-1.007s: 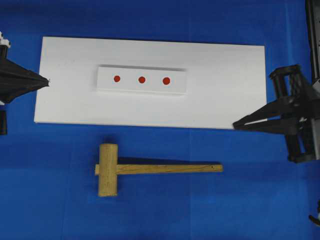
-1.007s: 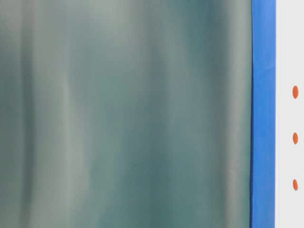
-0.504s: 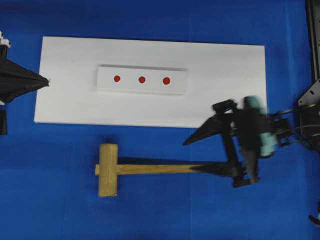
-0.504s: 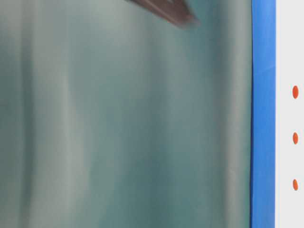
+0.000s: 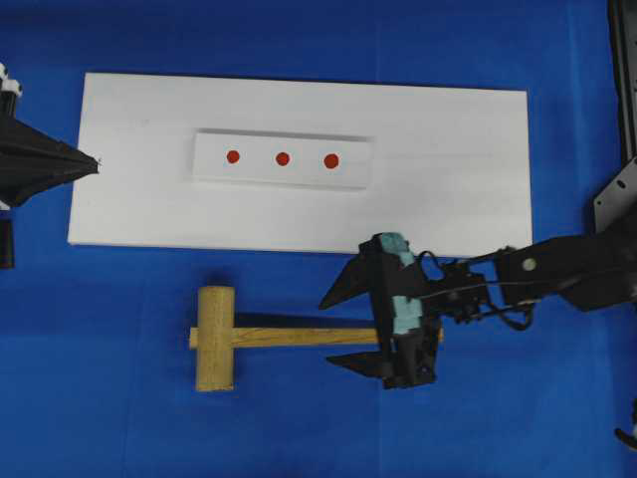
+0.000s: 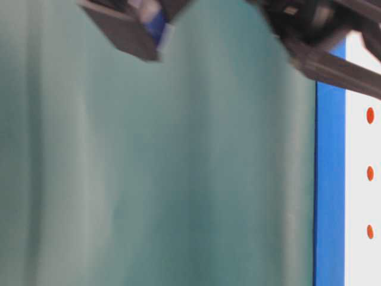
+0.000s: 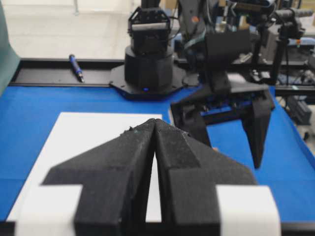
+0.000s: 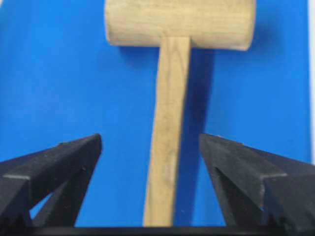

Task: Hit the mark with a hammer.
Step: 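Move the right gripper down to the wooden mallet's handle, then close the right gripper on the mallet handle and lift it, then swing the held mallet up over the board toward the left, then grasp the mallet head with the left gripper, holding handle with right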

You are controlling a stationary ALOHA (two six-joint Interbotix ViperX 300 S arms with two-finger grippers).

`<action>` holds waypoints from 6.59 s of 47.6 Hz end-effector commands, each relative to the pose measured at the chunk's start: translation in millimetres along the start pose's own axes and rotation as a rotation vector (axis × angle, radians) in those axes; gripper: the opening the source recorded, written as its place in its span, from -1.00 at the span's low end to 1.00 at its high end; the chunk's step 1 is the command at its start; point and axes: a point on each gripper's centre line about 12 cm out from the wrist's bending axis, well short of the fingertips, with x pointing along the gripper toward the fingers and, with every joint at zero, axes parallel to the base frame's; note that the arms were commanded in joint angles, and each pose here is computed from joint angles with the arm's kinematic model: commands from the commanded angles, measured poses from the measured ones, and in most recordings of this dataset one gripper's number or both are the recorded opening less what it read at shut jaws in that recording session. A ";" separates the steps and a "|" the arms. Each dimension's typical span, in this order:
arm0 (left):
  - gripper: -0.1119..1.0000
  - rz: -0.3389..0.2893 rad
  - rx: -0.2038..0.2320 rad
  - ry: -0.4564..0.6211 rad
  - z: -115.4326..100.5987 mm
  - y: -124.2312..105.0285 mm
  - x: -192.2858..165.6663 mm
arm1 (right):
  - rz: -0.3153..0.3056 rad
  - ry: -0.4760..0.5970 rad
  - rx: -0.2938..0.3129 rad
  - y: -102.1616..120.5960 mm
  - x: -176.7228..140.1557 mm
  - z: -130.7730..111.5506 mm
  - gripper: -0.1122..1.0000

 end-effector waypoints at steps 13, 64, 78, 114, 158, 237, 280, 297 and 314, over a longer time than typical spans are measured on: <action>-0.80 -0.002 -0.005 0.000 -0.1 -0.5 1.0 | -0.020 -0.019 0.078 2.7 46.9 -13.9 0.84; -0.80 -0.002 -0.006 0.022 -4.3 -0.5 0.3 | 0.010 -0.078 0.066 12.8 35.8 9.3 -0.62; -0.80 -0.002 -0.006 0.025 -4.5 -0.5 0.0 | 0.058 -0.137 0.073 29.3 -2.7 48.5 -0.62; -0.80 -0.001 -0.097 0.025 -4.5 -0.4 0.0 | -0.052 -0.274 -0.009 -19.8 -42.7 102.4 -0.62; -0.80 0.000 -0.101 0.040 -7.0 -0.4 1.1 | -0.333 -0.411 -0.605 -81.7 -74.2 141.3 -0.62; 0.87 0.095 -0.284 0.026 -9.4 19.1 19.9 | -0.502 -0.448 -1.002 -83.1 -82.6 154.0 -0.62; 0.81 0.141 -0.393 0.149 -27.2 29.5 83.0 | -0.508 -0.423 -1.007 -88.5 -82.8 153.6 -0.62; 0.02 0.140 -0.381 0.157 -28.1 28.8 81.8 | -0.498 -0.399 -0.981 -90.7 -81.6 151.1 -0.62; 0.02 0.139 -0.379 0.156 -27.7 28.8 81.6 | -0.476 -0.348 -0.949 -92.7 -78.2 145.6 -0.62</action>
